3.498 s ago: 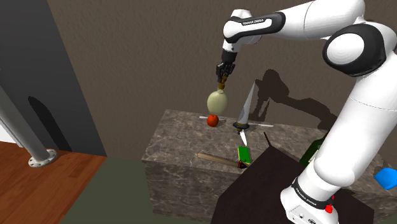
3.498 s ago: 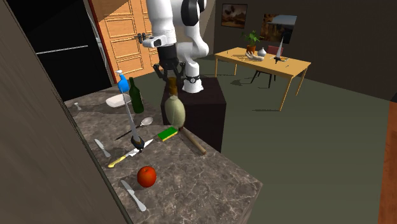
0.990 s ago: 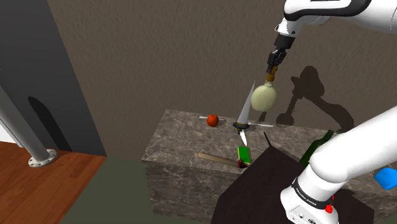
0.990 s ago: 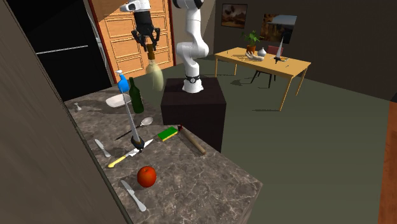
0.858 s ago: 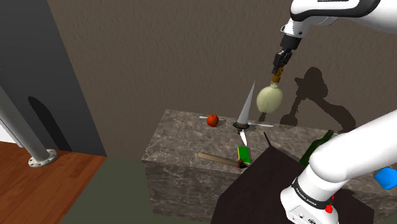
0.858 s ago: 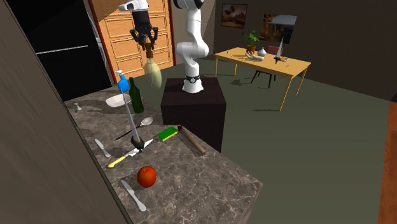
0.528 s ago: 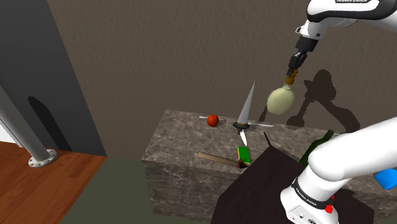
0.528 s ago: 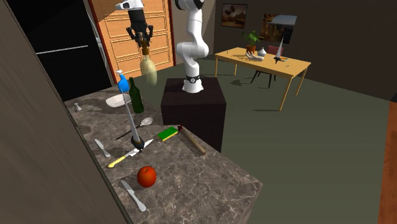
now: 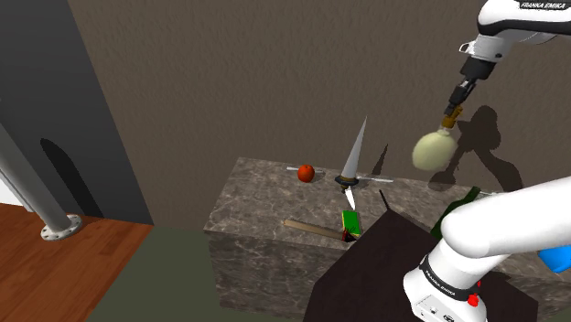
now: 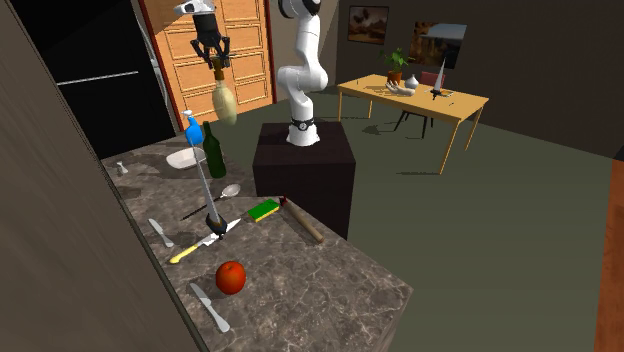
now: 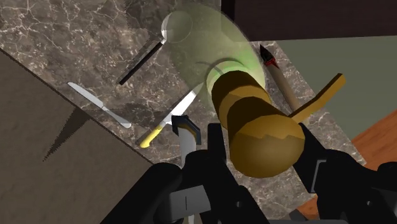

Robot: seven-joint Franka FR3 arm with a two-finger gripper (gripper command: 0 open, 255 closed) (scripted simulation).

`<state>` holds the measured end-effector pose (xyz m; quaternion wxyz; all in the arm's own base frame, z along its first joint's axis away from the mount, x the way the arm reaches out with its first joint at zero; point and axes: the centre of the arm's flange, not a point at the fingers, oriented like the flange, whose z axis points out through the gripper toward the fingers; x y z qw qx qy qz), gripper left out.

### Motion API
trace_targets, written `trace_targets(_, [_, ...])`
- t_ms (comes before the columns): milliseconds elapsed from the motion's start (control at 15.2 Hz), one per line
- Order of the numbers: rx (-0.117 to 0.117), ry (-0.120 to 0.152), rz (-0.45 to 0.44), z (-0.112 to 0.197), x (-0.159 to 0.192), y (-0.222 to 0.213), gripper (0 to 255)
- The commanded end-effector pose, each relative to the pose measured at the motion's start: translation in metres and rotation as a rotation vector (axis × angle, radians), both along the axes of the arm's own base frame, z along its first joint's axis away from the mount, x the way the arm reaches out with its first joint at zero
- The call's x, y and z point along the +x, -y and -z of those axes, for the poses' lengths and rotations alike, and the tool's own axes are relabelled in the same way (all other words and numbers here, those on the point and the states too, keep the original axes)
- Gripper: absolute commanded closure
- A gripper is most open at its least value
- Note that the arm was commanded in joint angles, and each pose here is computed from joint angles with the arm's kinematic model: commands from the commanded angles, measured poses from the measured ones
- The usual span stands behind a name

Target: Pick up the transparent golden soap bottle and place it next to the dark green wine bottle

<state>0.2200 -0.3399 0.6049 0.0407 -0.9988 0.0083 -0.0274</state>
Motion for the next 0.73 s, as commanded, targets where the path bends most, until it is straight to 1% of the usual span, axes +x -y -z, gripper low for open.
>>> trace_targets(0, [0.0, 0.0, -0.001, 0.001, -0.024, 0.011, 255])
trace_targets(660, [0.0, 0.0, -0.001, 0.001, -0.138, 0.079, 255])
